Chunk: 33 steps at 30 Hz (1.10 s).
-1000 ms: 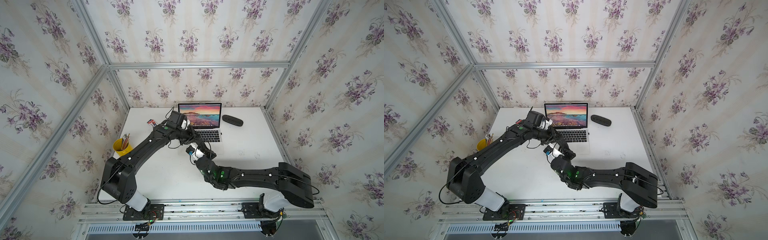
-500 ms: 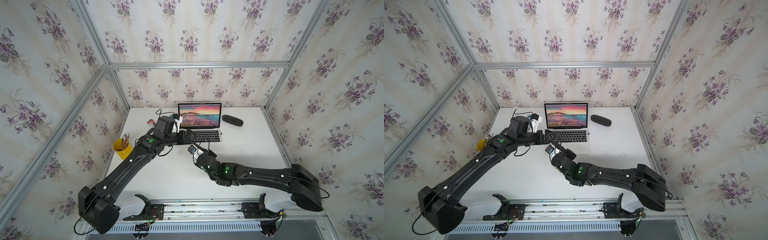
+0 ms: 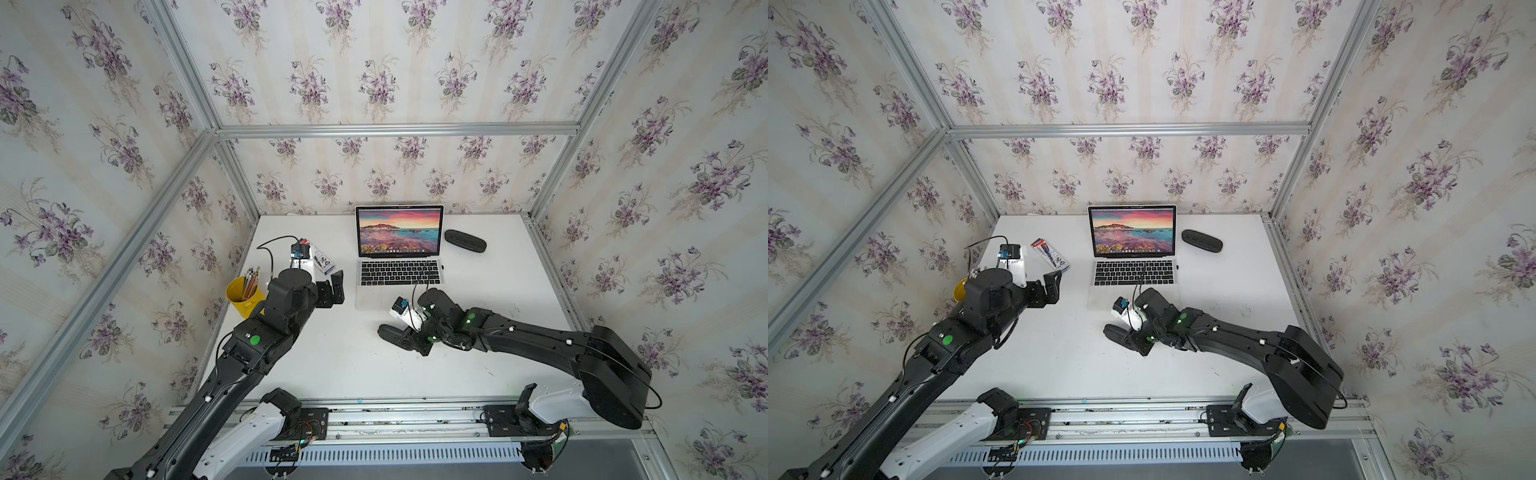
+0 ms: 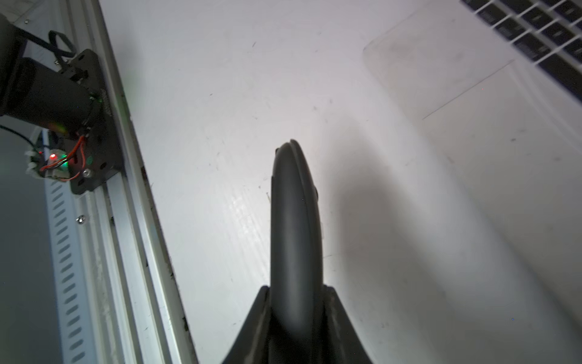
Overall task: Remove the wireless mouse receiver from the laptop
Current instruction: Place the mouse at the center of the board.
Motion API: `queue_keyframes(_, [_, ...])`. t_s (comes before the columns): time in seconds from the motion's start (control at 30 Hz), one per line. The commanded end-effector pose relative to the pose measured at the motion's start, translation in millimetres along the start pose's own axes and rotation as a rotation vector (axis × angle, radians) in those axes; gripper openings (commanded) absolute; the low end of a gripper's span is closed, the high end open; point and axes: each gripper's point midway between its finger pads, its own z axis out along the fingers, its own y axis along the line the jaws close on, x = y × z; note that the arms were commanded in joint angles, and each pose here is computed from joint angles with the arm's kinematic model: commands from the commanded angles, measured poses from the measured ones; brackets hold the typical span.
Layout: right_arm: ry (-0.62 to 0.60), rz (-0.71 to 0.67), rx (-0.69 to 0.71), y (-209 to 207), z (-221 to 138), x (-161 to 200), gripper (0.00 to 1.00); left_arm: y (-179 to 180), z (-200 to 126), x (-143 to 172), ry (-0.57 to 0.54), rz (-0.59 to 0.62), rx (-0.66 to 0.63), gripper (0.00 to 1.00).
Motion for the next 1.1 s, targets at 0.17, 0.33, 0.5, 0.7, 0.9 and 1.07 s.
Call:
queue_keyframes(0.17, [0.105,0.087,-0.253,1.1,30.1,25.7,0.01,-0.2,3.1,6.8,0.031,0.046,-0.002,0.99])
queue_keyframes(0.33, [0.152,0.154,-0.355,-2.0,45.7,35.5,0.05,-7.3,6.9,15.0,0.069,0.033,0.035,0.99])
queue_keyframes(0.5, [0.214,0.240,-0.356,-13.5,60.6,49.2,0.10,-11.4,11.8,25.2,0.097,0.024,0.057,0.99])
queue_keyframes(0.7, [0.214,0.260,-0.329,-19.7,61.5,50.5,0.35,-7.2,20.3,40.7,0.134,0.031,0.033,0.99])
queue_keyframes(0.9, [0.207,0.269,-0.285,-25.3,58.5,49.9,0.67,-6.1,26.2,48.8,0.156,0.032,0.022,0.99])
queue_keyframes(1.07, [0.189,0.272,-0.235,-32.3,53.4,46.3,0.74,-6.3,29.1,52.7,0.169,0.035,0.020,0.99])
